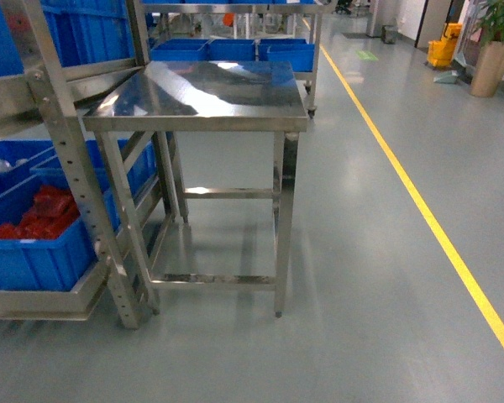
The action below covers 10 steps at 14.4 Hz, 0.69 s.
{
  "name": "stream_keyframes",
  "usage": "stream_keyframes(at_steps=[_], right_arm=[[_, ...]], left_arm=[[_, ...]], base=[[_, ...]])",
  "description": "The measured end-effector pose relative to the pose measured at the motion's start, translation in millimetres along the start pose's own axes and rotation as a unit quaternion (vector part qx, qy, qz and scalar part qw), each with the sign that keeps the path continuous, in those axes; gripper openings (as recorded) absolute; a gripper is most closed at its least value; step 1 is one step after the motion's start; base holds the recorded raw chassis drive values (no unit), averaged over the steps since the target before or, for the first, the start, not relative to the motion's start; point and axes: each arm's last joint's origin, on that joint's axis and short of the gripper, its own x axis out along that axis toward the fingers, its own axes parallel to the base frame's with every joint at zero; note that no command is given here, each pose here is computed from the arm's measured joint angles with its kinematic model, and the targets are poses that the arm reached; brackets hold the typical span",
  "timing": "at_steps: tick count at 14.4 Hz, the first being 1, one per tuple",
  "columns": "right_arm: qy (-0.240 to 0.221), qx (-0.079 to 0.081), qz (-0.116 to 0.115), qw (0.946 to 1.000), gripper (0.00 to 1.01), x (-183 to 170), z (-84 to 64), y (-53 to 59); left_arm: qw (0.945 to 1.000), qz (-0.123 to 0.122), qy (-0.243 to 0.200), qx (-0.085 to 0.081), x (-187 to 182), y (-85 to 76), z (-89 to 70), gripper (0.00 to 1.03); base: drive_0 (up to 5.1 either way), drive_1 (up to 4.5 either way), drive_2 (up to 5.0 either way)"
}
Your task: Sort blue parts and orange caps into right shelf containers
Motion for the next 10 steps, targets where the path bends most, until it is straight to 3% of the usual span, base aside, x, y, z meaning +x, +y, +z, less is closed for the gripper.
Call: stream_keyframes(at_steps=[7,10], right_arm=[[0.0,0.0,0.0,1.0,0.44,0.0,0.1,0.0],[-0.002,0.0,0.0,1.0,0.44,0.0,0.4,0.0]], left_arm=[[1.0,-0.001,0.0,0.0,0.0,0.0,0.0,0.42],[1.0,0.0,-0.002,0.0,0.0,0.0,0.5,0.42]], base=[[0.0,4.34,-4.3],[0.0,0.0,0.0]])
